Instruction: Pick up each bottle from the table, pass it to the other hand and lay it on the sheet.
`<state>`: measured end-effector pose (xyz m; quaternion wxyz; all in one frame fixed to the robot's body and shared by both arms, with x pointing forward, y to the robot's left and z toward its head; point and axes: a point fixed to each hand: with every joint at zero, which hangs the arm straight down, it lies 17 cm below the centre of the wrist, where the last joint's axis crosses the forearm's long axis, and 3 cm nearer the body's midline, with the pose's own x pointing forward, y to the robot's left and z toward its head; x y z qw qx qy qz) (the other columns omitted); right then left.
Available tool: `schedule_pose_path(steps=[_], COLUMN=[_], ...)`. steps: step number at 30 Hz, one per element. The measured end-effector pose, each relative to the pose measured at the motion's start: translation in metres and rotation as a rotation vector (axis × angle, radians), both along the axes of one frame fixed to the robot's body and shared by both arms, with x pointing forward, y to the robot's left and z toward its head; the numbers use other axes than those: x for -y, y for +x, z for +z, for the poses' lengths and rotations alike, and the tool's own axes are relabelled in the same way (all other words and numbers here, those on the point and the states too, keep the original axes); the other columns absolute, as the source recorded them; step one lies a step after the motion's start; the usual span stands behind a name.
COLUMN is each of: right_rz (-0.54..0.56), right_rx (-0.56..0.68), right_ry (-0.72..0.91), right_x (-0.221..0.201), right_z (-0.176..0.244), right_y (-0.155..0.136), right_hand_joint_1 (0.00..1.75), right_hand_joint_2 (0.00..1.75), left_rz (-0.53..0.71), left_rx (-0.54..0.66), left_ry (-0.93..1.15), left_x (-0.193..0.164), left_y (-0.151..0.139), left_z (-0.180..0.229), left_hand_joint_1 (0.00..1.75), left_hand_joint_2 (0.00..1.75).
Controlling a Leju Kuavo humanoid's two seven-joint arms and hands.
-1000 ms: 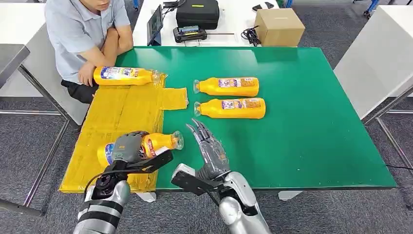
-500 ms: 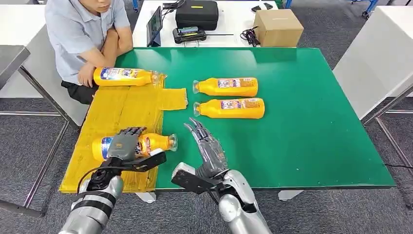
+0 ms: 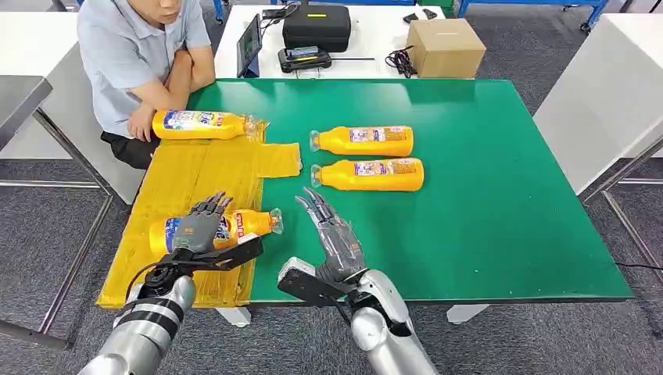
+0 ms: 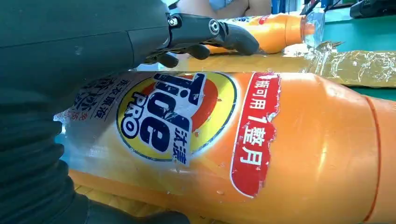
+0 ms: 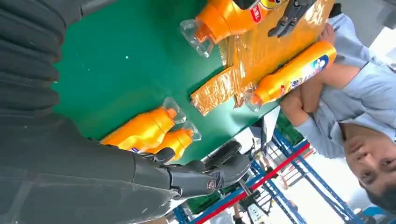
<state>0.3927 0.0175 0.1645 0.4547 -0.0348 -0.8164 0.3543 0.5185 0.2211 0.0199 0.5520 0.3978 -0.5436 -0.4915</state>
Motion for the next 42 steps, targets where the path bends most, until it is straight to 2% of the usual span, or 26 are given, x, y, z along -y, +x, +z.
schedule_pose_path(steps=[31, 36, 42], right_rz=[0.003, -0.004, -0.006], right_rx=[-0.006, -0.01, -0.015], right_ry=[-0.01, -0.02, -0.034], right_x=[0.0, 0.001, -0.002], right_z=[-0.004, -0.007, -0.008], right_y=[0.002, 0.002, -0.001], right_hand_joint_1=[0.0, 0.0, 0.0], right_hand_joint_2=[1.75, 1.75, 1.75], left_rz=[-0.003, -0.012, -0.06], left_rx=[0.003, 0.136, 0.322], left_ry=[0.008, 0.002, -0.036], left_x=[0.001, 0.008, 0.041], left_y=[0.0, -0.003, -0.011], left_z=[-0.003, 0.022, 0.081], left_hand_joint_1=[0.0, 0.0, 0.0], left_hand_joint_2=[1.75, 1.75, 1.75])
